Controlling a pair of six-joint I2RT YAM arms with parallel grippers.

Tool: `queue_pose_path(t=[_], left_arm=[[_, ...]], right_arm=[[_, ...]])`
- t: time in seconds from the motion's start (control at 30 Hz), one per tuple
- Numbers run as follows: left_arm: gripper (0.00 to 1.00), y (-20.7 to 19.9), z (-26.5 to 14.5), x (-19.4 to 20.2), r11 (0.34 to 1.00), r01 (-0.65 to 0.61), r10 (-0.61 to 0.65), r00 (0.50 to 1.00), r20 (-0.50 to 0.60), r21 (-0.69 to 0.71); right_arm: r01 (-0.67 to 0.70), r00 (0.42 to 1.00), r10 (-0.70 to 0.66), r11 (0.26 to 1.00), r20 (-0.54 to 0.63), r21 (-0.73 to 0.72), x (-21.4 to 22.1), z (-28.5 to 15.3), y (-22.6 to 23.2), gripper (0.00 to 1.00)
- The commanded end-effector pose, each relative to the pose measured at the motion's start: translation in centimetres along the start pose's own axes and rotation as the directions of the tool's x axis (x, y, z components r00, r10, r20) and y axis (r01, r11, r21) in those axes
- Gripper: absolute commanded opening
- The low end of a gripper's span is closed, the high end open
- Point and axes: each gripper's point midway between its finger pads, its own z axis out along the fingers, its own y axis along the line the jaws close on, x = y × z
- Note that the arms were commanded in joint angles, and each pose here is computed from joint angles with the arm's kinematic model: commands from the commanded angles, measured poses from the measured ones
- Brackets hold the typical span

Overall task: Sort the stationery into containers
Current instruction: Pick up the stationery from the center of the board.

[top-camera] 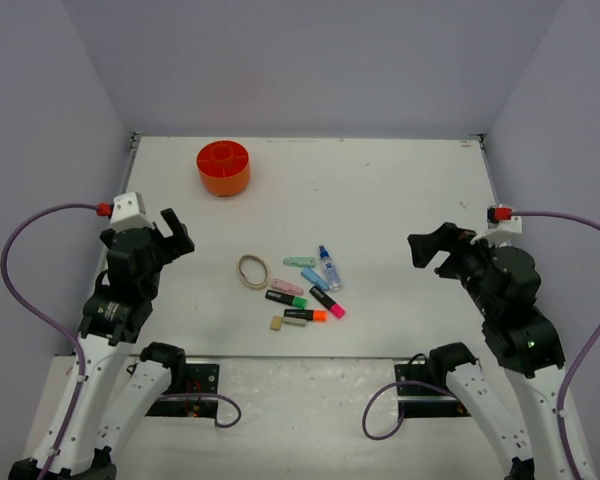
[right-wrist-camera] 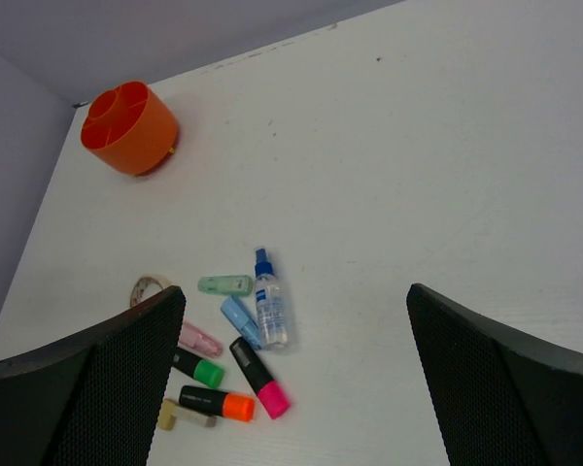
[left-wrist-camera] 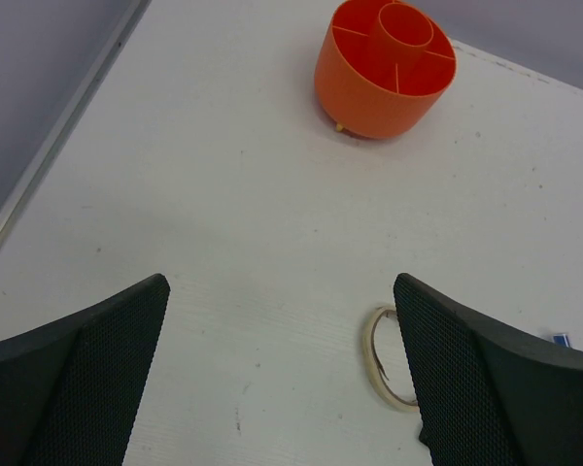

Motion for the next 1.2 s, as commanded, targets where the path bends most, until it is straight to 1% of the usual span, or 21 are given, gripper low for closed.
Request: queue_pose_path(t=[0.0,0.03,0.1,0.17,0.2,0.23,0.3,0.37,0.43,0.5,0.53,0.6,0.67,0.77,0.83,0.9,1.0,1.1,1.17], left_arm=[[1.0,-0.2,0.4,-0.5,1.0,-0.016,0.016,1.0,0.019,0.001],[1.0,-0.2,0.4,-0.5,1.0,-0.016,0.016,1.0,0.018,0.001],[1.0,-0.2,0.6,-0.5,1.0,-0.018,0.018,1.0,0.012,-0.003],[1.0,-0.2,0.6,-0.4,1.0,-0.019,0.019,1.0,0.01,-0.001],[1.0,-0.3,0.6,-0.4,1.0,-0.019,0.019,1.0,0.008,-0.001],[1.0,-0.2,0.6,-0.4,1.0,-0.017,0.017,1.0,0.008,-0.002],[1.0,-0.3,0.6,-0.3,1.0,-0.018,0.018,1.0,0.007,0.005],[1.0,-0.4,0.5,-0.5,1.0,-0.019,0.019,1.0,0.013,0.012],[1.0,-0.4,0.7,-0.3,1.0,-0.022,0.022,1.0,0.007,0.014],[1.0,-0.4,0.9,0.0,1.0,-0.026,0.026,1.0,-0.005,0.01],[1.0,-0.5,0.9,0.0,1.0,-0.027,0.027,1.0,-0.007,0.01],[1.0,-0.5,1.0,0.2,0.999,-0.03,0.03,0.999,-0.015,0.012],[1.0,-0.6,1.1,0.3,0.999,-0.032,0.033,0.999,-0.019,0.015],[1.0,-0.8,1.2,0.4,0.999,-0.034,0.035,0.999,-0.024,0.025],[1.0,-0.8,1.2,0.4,0.999,-0.034,0.035,0.999,-0.025,0.028],[1.0,-0.9,1.2,0.4,0.999,-0.035,0.036,0.999,-0.025,0.031],[1.0,-1.0,1.2,0.4,0.999,-0.036,0.037,0.999,-0.026,0.036],[1.0,-1.0,1.1,0.4,0.999,-0.035,0.036,0.999,-0.022,0.039],[1.0,-1.0,1.2,0.4,0.999,-0.037,0.038,0.999,-0.024,0.04]], right_arm=[[-0.079,0.993,0.075,0.996,0.095,0.033,-1.1,0.9,-0.7,0.99],[-0.077,0.993,0.078,0.997,0.09,-0.01,-0.6,1.2,-0.1,0.99],[-0.062,0.988,0.083,0.986,0.127,-0.156,-1.2,1.6,2.3,0.99],[-0.091,0.995,0.096,0.97,0.015,-0.226,1.0,3.6,3.6,0.99],[-0.111,0.993,0.1,0.968,-0.06,-0.225,2.0,4.8,3.9,0.99],[-0.12,0.99,0.1,0.968,-0.1,-0.219,2.2,5.4,4.2,0.99],[-0.123,0.969,0.08,0.977,-0.233,-0.176,4.4,8.5,3.9,0.99],[-0.082,0.944,0.036,0.989,-0.329,-0.125,6.2,11.0,3.7,0.99],[0.047,0.886,-0.058,0.998,-0.46,-0.037,9.4,14.0,3.8,0.99],[0.201,0.858,-0.145,0.978,-0.492,0.061,11.2,16.0,2.9,0.98],[0.25,0.84,-0.168,0.964,-0.516,0.092,12.4,17.0,2.6,0.97],[0.254,0.791,-0.175,0.966,-0.587,0.055,15.1,18.5,3.4,0.88],[0.257,0.747,-0.19,0.966,-0.637,0.013,17.5,19.0,4.4,0.79],[0.31,0.683,-0.236,0.951,-0.691,-0.018,20.5,19.2,5.5,0.76],[0.343,0.652,-0.252,0.939,-0.715,-0.018,22.1,19.2,5.6,0.74],[0.381,0.618,-0.261,0.925,-0.742,-0.008,23.8,19.1,5.2,0.69],[0.427,0.588,-0.256,0.904,-0.767,0.025,25.5,18.7,4.2,0.64],[0.46,0.571,-0.267,0.887,-0.776,0.033,26.3,18.3,3.6,0.62],[0.461,0.563,-0.262,0.887,-0.784,0.035,26.8,17.9,3.3,0.56]])
